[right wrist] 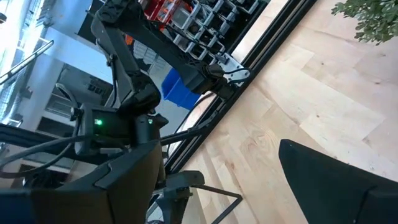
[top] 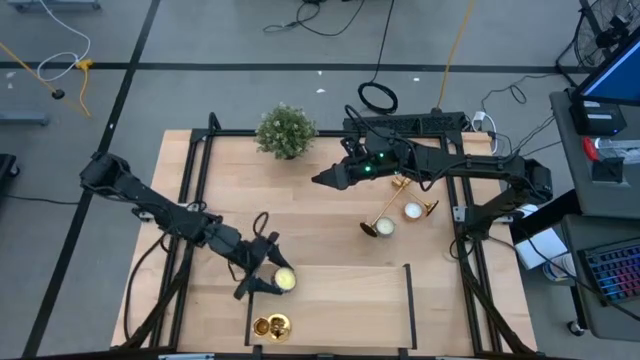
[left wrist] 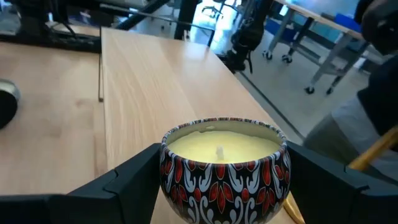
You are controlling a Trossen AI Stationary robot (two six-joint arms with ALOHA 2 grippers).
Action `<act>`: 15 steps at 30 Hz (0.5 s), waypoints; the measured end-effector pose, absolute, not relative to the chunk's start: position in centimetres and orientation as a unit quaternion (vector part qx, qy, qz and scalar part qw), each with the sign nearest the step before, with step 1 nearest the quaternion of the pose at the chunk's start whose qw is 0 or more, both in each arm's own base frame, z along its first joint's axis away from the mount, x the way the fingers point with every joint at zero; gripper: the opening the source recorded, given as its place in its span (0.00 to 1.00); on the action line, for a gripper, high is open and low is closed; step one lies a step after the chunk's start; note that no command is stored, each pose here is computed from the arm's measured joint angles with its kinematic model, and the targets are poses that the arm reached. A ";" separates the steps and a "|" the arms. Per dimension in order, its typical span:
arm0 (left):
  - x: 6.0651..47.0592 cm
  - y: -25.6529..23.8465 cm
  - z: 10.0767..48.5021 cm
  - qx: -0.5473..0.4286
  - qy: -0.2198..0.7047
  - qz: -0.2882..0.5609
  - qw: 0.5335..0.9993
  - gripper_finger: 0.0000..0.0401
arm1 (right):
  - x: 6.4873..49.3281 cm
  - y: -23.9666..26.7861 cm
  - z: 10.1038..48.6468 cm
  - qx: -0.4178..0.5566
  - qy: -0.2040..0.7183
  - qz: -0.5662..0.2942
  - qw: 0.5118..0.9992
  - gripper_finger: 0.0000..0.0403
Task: Pick & Place candle stick holders
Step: Put the black patterned scented candle on the shelf
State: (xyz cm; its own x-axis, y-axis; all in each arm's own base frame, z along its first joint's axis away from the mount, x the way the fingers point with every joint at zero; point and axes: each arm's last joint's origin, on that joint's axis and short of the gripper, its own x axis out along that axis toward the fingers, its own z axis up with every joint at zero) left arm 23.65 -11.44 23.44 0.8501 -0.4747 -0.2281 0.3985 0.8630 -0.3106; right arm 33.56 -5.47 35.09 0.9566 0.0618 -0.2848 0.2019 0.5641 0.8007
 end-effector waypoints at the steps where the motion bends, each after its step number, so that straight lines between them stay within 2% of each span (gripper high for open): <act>1: 23.7 -11.5 23.5 -0.121 0.152 -0.226 0.955 0.74 | 33.6 -5.5 35.1 0.465 0.142 -0.040 0.873 0.81; 15: 23.6 -11.5 22.5 -0.091 0.212 -0.188 0.955 0.74 | 33.7 -4.8 35.1 0.458 0.146 -0.032 0.876 0.81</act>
